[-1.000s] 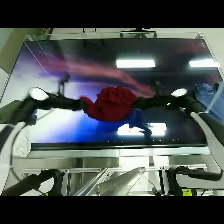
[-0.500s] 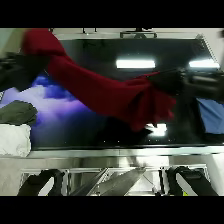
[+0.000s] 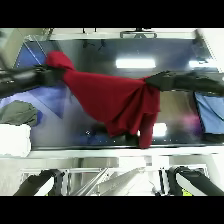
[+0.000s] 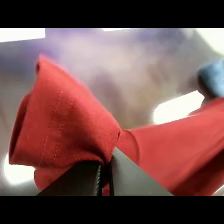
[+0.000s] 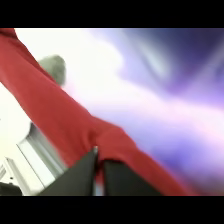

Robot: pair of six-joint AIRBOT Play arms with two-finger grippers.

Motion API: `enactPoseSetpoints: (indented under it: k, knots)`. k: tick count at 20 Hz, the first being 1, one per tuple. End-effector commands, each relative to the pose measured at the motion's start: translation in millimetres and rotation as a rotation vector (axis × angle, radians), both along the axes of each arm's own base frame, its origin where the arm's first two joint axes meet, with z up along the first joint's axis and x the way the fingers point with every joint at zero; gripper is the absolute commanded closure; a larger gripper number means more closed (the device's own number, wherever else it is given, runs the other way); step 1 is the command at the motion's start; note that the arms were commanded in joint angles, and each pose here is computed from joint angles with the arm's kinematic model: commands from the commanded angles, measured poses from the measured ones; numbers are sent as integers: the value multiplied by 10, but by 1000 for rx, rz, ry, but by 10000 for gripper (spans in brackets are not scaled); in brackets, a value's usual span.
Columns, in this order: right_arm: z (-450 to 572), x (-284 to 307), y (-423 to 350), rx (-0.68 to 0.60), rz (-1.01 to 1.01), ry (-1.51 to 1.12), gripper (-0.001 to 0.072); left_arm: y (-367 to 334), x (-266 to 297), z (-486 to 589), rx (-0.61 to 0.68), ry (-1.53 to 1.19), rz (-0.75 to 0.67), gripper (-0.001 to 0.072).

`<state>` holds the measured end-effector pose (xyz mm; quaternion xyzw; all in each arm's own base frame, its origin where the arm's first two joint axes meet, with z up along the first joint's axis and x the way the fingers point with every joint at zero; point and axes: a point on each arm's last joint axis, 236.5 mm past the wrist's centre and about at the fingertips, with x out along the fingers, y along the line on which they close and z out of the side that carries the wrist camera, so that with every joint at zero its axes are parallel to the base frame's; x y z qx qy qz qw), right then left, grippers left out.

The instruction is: Fold the shirts.

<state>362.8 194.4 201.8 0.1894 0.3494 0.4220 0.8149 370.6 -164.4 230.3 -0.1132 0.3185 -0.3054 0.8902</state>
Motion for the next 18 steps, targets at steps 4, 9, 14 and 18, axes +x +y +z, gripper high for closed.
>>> enactPoseSetpoints:
  k: [4,9,14,18]
  knots:
    - [-1760,484,-102,11,-15,463,487,256,624,-1948,41,448,49,423]
    - [-1650,204,-449,-21,18,515,484,823,364,-2426,-8,707,73,-5]
    - [-2171,-422,-216,-96,4,612,289,863,24,-2751,-33,814,49,-4]
    - [-2719,-632,105,-146,-29,668,185,514,-134,-3164,38,798,23,13]
